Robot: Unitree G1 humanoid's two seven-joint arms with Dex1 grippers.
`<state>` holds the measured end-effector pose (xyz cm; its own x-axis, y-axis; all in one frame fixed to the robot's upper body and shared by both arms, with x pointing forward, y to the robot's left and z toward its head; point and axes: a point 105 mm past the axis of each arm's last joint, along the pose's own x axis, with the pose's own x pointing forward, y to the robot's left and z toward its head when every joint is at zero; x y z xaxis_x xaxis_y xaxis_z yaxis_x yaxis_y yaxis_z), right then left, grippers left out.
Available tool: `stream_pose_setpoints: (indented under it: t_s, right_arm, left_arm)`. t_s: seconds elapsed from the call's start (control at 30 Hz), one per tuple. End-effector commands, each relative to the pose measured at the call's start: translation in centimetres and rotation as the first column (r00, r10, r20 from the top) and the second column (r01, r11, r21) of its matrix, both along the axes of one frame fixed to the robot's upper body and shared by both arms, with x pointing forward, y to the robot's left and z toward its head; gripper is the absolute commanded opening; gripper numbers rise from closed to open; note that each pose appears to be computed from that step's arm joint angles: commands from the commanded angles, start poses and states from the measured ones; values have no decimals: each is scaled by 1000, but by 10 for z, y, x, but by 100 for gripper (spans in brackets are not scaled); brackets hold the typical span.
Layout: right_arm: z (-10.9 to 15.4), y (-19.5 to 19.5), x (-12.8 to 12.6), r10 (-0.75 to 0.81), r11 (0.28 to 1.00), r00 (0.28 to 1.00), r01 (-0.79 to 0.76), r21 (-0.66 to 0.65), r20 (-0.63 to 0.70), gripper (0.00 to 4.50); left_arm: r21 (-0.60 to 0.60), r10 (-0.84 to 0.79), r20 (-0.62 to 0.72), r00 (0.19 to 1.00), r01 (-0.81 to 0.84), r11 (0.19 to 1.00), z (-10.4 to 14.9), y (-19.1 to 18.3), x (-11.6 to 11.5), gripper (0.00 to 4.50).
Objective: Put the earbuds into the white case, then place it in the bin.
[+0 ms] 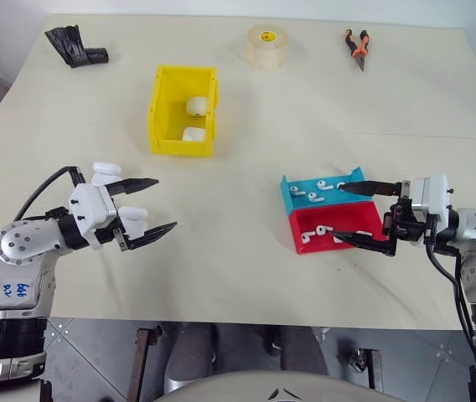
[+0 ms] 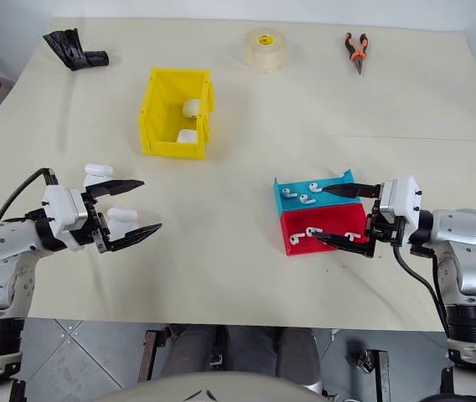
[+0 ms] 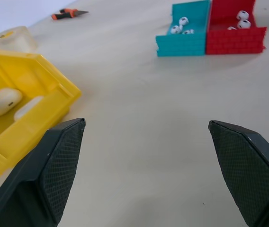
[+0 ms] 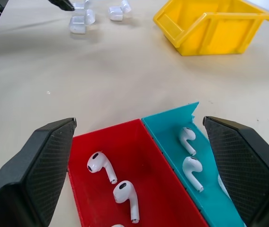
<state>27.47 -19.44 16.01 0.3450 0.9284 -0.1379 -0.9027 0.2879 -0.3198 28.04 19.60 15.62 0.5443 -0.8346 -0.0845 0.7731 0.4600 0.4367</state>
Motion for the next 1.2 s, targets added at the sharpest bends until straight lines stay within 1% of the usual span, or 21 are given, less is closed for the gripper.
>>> stream_pose_setpoints:
  t_s: [0.03, 0.07, 0.2, 0.23, 0.3, 0.37, 0.43, 0.57, 0.7, 0.73, 0.8, 0.87, 0.9, 0.93, 1.0, 1.03, 1.07, 1.1, 1.2]
  right_arm:
    - [5, 2, 0, 18, 1000, 1000, -18, 6, 17, 450]
    - [5, 3, 0, 19, 1000, 1000, -19, 7, 17, 450]
    - [12, 15, 2, 48, 997, 998, -50, 50, 34, 450]
    - [15, 25, -1, 84, 994, 995, -87, 61, 62, 450]
    - [21, 47, -9, 164, 981, 981, -173, 83, 108, 450]
    - [26, 58, -11, 181, 973, 971, -200, 116, 157, 450]
    - [33, 64, -9, 166, 968, 963, -200, 152, 211, 450]
    - [33, 67, -4, 147, 964, 957, -196, 181, 251, 450]
    - [30, 64, 0, 140, 965, 961, -187, 183, 240, 450]
    - [29, 63, 1, 142, 965, 964, -185, 184, 227, 450]
    - [28, 59, 3, 141, 968, 969, -178, 175, 205, 450]
    - [27, 56, 5, 134, 971, 972, -168, 171, 192, 450]
    - [26, 55, 5, 134, 972, 973, -166, 169, 187, 450]
    - [26, 53, 5, 133, 972, 975, -164, 167, 179, 450]
    - [24, 51, 5, 136, 974, 977, -162, 160, 164, 450]
    - [24, 51, 5, 139, 973, 978, -164, 161, 158, 450]
    - [25, 51, 5, 140, 973, 978, -165, 162, 155, 450]
    - [25, 53, 5, 144, 972, 978, -169, 164, 152, 450]
    - [26, 57, 5, 154, 969, 977, -178, 169, 149, 450]
  left_arm:
    - [-15, 25, 57, 998, -24, 1000, 13, 2, 0, 444]
    - [-22, 33, 57, 998, -31, 999, 13, 2, 0, 444]
    - [-108, 126, 3, 992, -124, 986, 19, 12, -1, 444]
    - [-123, 211, 0, 977, -210, 970, 21, 20, -2, 444]
    - [-135, 391, 10, 920, -386, 912, 24, 38, -8, 444]
    - [-150, 507, 0, 862, -501, 852, 25, 50, -17, 444]
    - [-161, 566, -27, 824, -562, 811, 23, 55, -26, 444]
    - [-151, 646, -123, 753, -658, 738, 7, 62, -42, 444]
    - [-145, 652, -201, 731, -681, 718, 1, 54, -42, 444]
    - [-120, 651, -240, 720, -688, 716, -2, 52, -41, 444]
    - [-23, 642, -356, 679, -694, 720, -16, 50, -42, 444]
    - [-42, 604, -406, 686, -675, 737, -10, 39, -40, 444]
    - [-19, 597, -430, 677, -668, 744, -8, 34, -40, 444]
    - [38, 588, -459, 665, -647, 761, -9, 28, -41, 444]
    - [180, 617, -528, 584, -633, 753, -15, 28, -45, 444]
    - [199, 626, -536, 566, -636, 746, -12, 27, -44, 444]
    - [209, 649, -539, 537, -661, 721, -8, 29, -39, 444]
    - [206, 660, -536, 527, -676, 707, -3, 28, -32, 444]
    - [254, 692, -529, 491, -687, 681, -7, 27, -27, 444]
